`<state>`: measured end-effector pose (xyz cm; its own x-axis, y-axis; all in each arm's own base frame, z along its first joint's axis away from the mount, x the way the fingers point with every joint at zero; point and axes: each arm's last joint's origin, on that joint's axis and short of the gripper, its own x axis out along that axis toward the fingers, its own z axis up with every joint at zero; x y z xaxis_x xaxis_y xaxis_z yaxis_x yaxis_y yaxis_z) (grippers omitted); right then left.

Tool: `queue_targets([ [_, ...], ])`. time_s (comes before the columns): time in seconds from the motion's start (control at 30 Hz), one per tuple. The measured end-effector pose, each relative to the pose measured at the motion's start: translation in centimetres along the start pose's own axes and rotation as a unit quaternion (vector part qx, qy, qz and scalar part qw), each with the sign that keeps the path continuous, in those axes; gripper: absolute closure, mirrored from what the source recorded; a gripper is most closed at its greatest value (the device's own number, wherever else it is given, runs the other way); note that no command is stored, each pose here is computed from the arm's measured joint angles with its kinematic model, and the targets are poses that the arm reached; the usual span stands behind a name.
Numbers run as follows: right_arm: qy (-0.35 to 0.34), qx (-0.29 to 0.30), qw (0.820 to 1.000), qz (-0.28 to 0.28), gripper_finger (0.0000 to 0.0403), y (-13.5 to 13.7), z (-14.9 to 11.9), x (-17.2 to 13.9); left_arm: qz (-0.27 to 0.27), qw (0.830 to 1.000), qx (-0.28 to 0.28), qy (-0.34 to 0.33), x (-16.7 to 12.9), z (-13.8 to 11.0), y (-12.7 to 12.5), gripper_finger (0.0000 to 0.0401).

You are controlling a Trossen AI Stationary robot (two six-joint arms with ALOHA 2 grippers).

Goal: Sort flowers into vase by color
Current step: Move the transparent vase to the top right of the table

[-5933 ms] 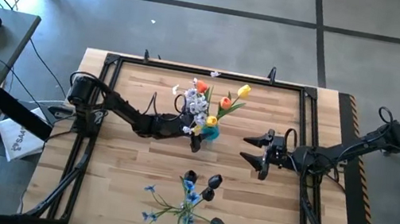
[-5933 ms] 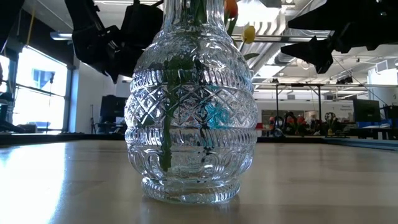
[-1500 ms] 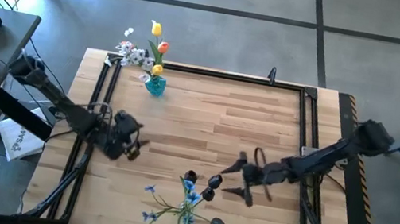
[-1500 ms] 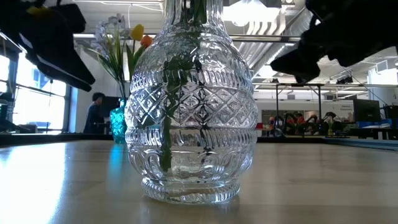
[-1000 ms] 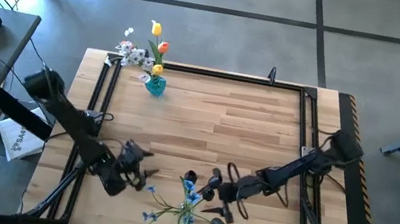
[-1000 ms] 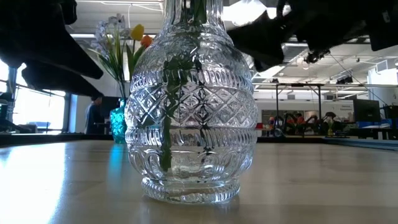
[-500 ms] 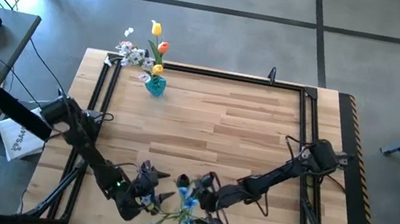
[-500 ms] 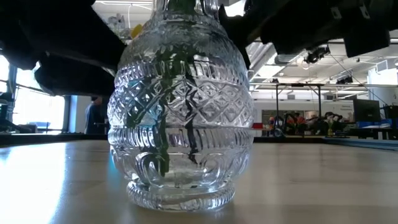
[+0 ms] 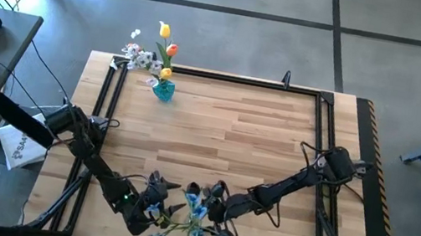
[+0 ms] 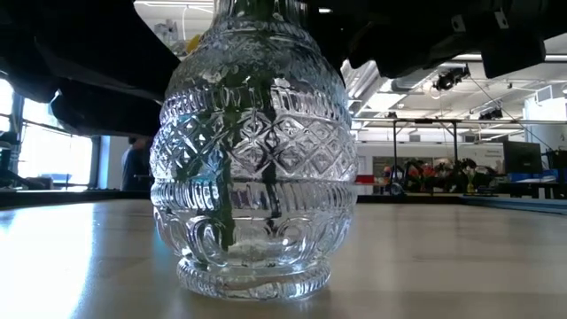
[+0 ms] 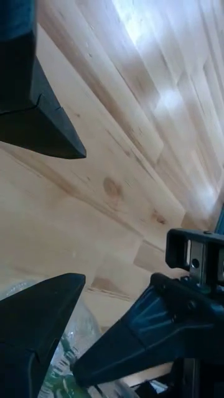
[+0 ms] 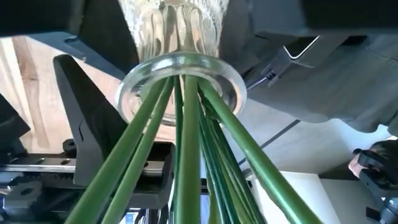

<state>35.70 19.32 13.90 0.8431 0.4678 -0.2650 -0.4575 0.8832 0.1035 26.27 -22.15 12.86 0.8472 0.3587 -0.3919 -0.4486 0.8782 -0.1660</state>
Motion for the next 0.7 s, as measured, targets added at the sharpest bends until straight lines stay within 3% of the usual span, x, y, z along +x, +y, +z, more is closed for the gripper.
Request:
queue_targets([
  [0.23, -0.002, -0.004, 1.000, -0.015, 0.0271, 0.0, 0.0, 0.0, -0.001, 1.000, 0.001, 0.002, 0.0, 0.0, 0.0, 0.0096],
  [0.4, 0.000, -0.013, 0.998, -0.065, 0.0274, 0.6, 0.0, -1.1, -0.005, 1.000, 0.009, 0.005, -0.1, -0.1, 0.0, 0.0096],
  [0.57, -0.003, -0.008, 0.989, -0.149, 0.0274, 0.4, -0.4, -5.8, -0.005, 1.000, 0.010, 0.006, -0.1, -0.1, 0.0, 0.0096],
  [0.7, -0.014, -0.003, 0.967, -0.255, 0.0274, -0.7, -1.0, -11.4, -0.005, 1.000, 0.011, 0.006, -0.1, -0.1, 0.0, 0.0096],
])
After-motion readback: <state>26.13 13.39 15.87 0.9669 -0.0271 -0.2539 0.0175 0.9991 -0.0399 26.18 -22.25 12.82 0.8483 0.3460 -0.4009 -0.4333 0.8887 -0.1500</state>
